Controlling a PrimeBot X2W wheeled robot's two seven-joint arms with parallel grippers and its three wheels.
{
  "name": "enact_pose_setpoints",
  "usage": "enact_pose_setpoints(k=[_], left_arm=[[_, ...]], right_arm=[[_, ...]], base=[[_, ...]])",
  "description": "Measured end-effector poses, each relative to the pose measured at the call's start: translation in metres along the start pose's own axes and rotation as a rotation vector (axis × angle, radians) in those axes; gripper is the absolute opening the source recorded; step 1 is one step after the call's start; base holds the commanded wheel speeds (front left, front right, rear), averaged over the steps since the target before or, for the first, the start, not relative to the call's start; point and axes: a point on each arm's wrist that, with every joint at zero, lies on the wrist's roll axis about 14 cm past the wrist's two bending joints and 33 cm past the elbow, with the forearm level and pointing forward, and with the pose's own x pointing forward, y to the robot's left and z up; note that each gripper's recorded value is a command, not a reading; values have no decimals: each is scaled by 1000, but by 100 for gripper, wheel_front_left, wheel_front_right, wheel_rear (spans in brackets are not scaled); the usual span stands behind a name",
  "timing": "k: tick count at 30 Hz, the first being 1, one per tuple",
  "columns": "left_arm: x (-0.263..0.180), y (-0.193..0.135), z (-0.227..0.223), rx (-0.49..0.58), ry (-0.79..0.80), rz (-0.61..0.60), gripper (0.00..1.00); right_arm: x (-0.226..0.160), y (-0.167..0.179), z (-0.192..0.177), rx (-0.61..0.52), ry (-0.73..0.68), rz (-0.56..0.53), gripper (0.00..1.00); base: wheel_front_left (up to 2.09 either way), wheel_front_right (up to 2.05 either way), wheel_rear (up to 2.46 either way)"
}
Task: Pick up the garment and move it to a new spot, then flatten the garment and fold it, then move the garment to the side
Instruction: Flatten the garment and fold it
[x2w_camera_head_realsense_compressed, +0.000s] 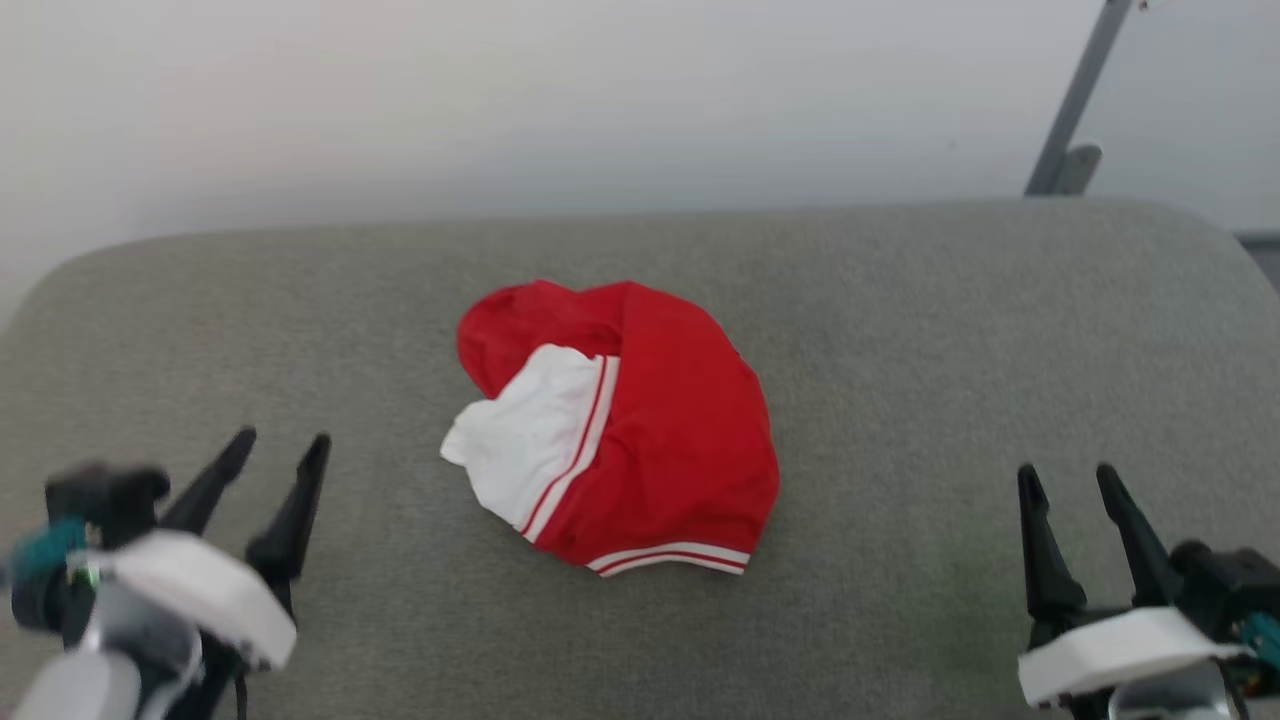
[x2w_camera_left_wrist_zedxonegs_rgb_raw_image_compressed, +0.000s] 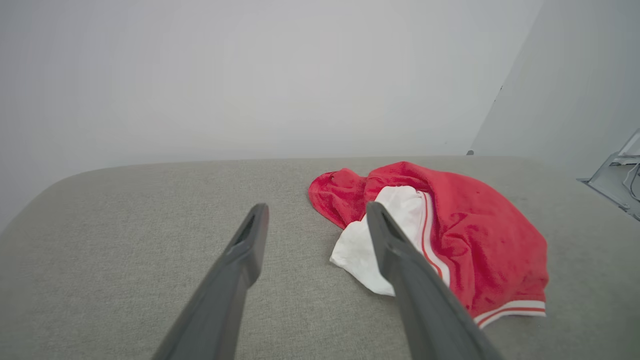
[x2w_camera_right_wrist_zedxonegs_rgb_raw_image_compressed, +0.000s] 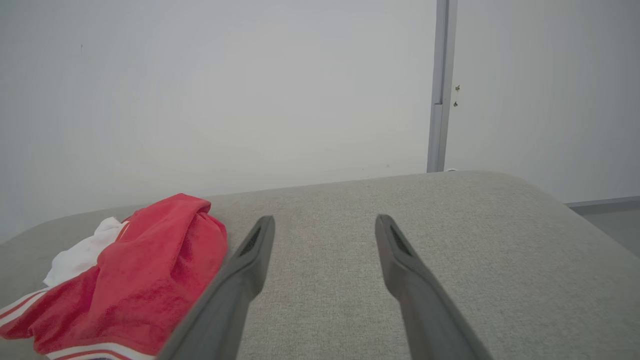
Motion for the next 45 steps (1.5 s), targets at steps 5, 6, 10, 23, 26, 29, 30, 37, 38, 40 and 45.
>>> enact_pose_setpoints(k=[5, 6, 10, 23, 26, 29, 30, 37, 38, 40, 45], left_arm=[[39, -10, -9, 22, 177, -87, 100], [46, -11, -12, 33, 213, -101, 100], [74, -20, -29, 44, 375, -156, 100], [116, -28, -100, 94, 858, -216, 100], [117, -27, -116, 92, 946, -209, 100], [119, -29, -132, 85, 1016, -203, 100], [119, -29, -137, 74, 1039, -194, 100], [120, -32, -156, -19, 1171, -142, 100], [120, -33, -157, -44, 1184, -133, 100], [119, -31, -158, -43, 1201, -118, 100], [114, -32, -159, -73, 1217, -115, 0]], right_arm=[[13, -1, 0, 2, -5, -1, 100], [14, -3, -1, 2, -4, -6, 100], [21, -11, -6, 0, 4, -27, 100], [27, -43, -24, -10, 37, -121, 100], [30, -46, -27, -12, 43, -130, 100], [33, -48, -31, -14, 53, -133, 100], [35, -48, -32, -14, 55, -133, 100], [43, -47, -38, -23, 67, -127, 100], [43, -47, -39, -23, 70, -125, 100], [45, -46, -40, -25, 72, -122, 100], [49, -44, -40, -32, 68, -111, 100]], base=[[0, 0, 0], [0, 0, 0], [0, 0, 0], [0, 0, 0], [0, 0, 0], [0, 0, 0], [0, 0, 0], [0, 0, 0], [0, 0, 0], [0, 0, 0], [0, 0, 0]])
